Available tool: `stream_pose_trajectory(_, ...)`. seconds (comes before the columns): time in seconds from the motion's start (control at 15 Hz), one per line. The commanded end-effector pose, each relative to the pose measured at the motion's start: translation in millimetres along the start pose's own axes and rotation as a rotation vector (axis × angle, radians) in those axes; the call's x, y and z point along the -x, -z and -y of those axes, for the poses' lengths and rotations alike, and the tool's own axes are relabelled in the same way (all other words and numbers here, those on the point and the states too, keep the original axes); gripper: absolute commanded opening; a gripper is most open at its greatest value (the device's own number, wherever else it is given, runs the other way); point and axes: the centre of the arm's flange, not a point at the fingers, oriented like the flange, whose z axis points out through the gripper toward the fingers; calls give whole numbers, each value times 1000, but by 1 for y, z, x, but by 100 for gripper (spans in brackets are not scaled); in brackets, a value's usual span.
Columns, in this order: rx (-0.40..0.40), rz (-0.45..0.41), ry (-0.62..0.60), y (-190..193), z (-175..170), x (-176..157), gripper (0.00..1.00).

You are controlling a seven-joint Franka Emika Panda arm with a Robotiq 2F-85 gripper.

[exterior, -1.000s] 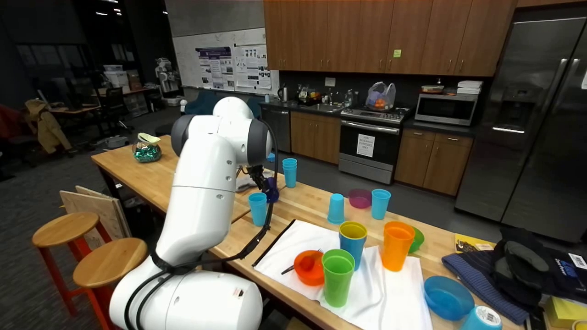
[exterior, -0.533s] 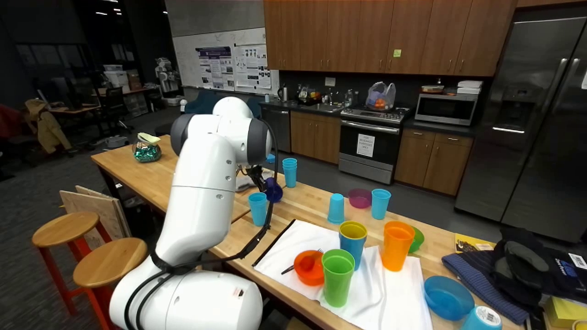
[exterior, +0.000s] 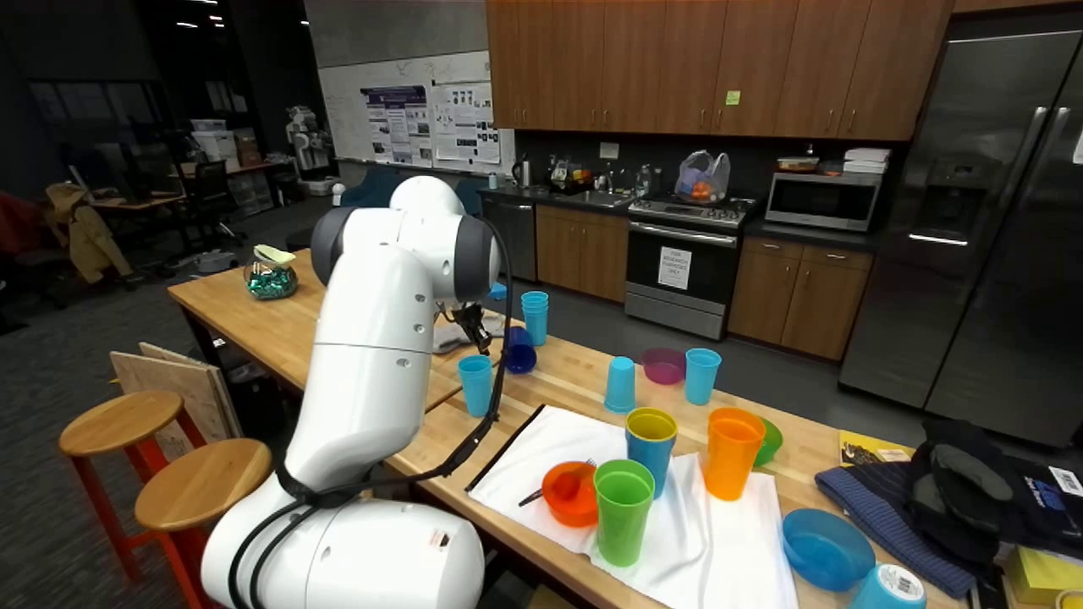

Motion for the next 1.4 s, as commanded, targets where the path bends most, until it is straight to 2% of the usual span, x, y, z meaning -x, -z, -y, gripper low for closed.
stream_pose_trajectory(0.0, 4, 5, 3, 12, 10, 1, 27)
stream_pose_trajectory(0.07, 0, 0, 0, 0, 0, 0, 6)
stream_pose_trajectory(0.27, 1, 0, 0, 1, 0, 0, 25)
stream_pose_trajectory(0.33, 1, 0, 0, 1, 0, 0, 27)
stream_pose_trajectory(0.4, 1, 0, 0, 1, 0, 0, 52)
stream_pose_trajectory(0.47, 42, -15, -2, -1, -6, -2, 52)
stream_pose_trajectory(0.67, 160, -89, 7, 0, -17, -10, 68)
stream_pose_trajectory(0.8, 195, -132, 3, 2, -20, -16, 82)
stream_pose_trajectory(0.93, 184, -158, -24, 9, -15, -20, 96)
stream_pose_trajectory(1.07, 144, -179, -60, 19, 1, -17, 100)
stream_pose_trajectory(1.2, 91, -193, -106, 27, 17, -23, 100)
stream_pose_trajectory(1.33, 26, -195, -138, 41, 37, -16, 100)
